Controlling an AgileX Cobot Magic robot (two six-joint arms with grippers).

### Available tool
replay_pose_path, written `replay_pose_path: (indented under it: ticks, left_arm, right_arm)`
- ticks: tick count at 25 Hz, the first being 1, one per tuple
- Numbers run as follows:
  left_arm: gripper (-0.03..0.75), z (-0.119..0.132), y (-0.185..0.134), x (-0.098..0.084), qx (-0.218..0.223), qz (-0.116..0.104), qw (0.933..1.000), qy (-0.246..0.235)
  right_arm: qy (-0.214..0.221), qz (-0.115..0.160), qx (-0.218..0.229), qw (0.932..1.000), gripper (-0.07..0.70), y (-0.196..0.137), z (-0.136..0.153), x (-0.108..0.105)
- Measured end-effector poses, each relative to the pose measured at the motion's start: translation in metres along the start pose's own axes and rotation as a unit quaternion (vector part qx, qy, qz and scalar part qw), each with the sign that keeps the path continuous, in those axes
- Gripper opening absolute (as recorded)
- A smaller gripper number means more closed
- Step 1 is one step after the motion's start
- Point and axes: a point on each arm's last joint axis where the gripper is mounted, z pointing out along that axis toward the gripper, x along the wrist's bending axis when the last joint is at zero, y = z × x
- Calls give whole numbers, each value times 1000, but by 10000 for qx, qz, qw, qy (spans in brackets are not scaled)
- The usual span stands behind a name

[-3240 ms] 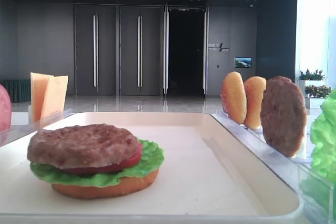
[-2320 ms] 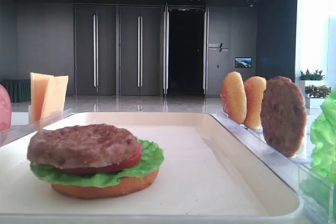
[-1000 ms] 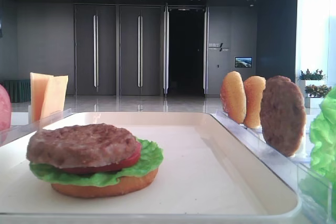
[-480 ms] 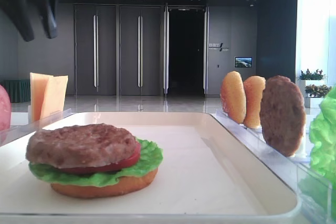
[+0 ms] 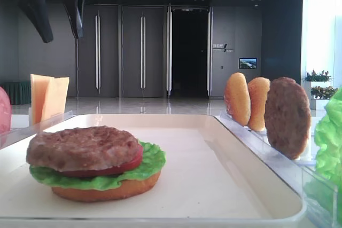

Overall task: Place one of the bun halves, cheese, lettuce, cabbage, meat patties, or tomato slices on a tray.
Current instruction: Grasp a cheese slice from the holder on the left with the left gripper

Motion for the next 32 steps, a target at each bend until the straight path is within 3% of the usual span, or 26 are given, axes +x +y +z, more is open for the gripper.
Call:
replay_pose_path:
  ticks: [8,17,32]
  left_arm:
    - [429,42,-3,0,363,-23,9993,108]
    - [429,45,-2,0,297,16,9995,145]
    - [429,75,-7,3,595,106,9976,332]
  right_arm:
    - [75,-45,-6,10000,283,0,0,0]
    - [79,-47,-6,10000,283,0,0,0]
    - [79,-47,-6,10000,283,0,0,0]
